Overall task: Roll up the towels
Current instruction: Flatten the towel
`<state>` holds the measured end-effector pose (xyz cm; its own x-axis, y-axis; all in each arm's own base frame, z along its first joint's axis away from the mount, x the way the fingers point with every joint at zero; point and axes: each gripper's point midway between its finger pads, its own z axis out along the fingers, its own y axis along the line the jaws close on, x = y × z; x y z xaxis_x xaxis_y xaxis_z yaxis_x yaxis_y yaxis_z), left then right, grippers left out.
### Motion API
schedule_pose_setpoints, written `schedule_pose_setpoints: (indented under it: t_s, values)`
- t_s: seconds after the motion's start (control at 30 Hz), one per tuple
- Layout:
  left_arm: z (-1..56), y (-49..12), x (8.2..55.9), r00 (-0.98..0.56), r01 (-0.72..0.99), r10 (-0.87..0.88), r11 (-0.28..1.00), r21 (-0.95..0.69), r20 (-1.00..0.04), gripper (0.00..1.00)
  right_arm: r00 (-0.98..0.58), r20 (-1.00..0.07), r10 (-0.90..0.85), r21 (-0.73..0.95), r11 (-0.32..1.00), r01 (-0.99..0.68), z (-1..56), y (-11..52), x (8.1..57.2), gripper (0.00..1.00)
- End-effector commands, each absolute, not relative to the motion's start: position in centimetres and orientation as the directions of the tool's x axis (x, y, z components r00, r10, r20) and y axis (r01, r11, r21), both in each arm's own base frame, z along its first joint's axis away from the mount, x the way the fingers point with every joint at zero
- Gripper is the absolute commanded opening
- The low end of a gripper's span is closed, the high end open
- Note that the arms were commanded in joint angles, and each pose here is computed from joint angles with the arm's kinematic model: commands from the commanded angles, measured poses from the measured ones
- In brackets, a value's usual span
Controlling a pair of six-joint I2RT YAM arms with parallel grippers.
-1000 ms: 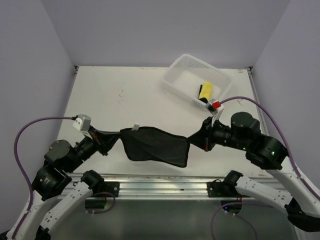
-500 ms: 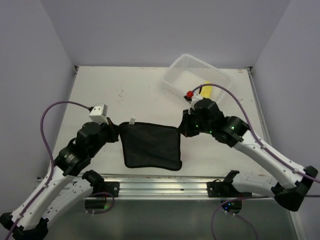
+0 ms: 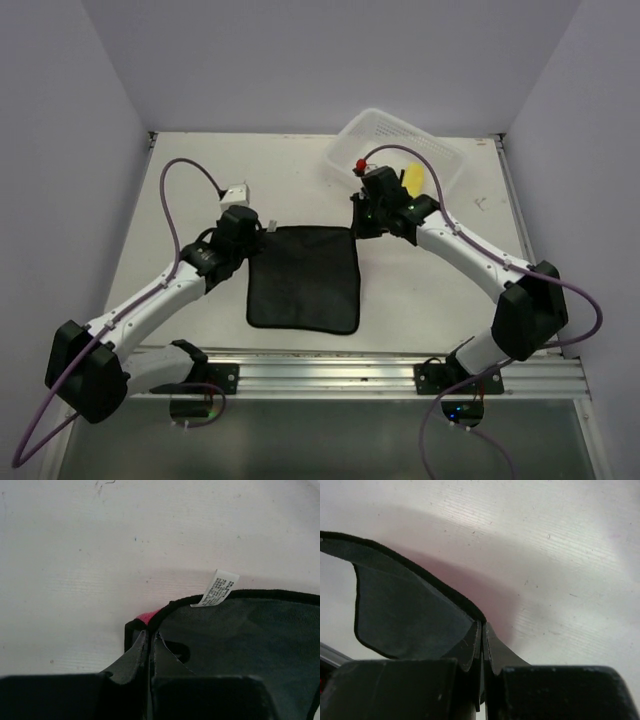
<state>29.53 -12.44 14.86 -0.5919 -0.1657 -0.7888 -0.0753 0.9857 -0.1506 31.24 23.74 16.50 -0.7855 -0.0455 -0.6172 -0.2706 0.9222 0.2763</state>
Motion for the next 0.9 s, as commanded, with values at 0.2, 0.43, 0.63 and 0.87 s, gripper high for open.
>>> schedule_pose_setpoints:
  t_s: [0.2,0.43,0.63,0.87]
  values:
    - [12.6,-12.2,32.4,-0.547,-0.105,-0.191,0.982,-0.16,-0.815,0.0,-0.743,-0.663,-0.094,0.256,0.904,-0.342,15.9,26.0,34.4,0.0]
    - [11.5,-11.5,32.0,-0.56,-0.093,-0.146,0.989,-0.113,-0.815,0.0,-0.758,-0.641,-0.119,0.229,0.913,-0.337,14.5,25.2,33.7,0.0]
    - [10.5,-12.2,30.7,-0.593,-0.027,-0.12,0.991,-0.129,-0.796,0.0,-0.762,-0.638,-0.11,0.241,0.911,-0.333,14.5,24.5,32.3,0.0]
    - [11.0,-13.0,28.9,-0.585,0.077,-0.105,0.98,-0.183,-0.804,0.0,-0.773,-0.625,-0.109,0.274,0.897,-0.348,14.5,24.1,30.4,0.0]
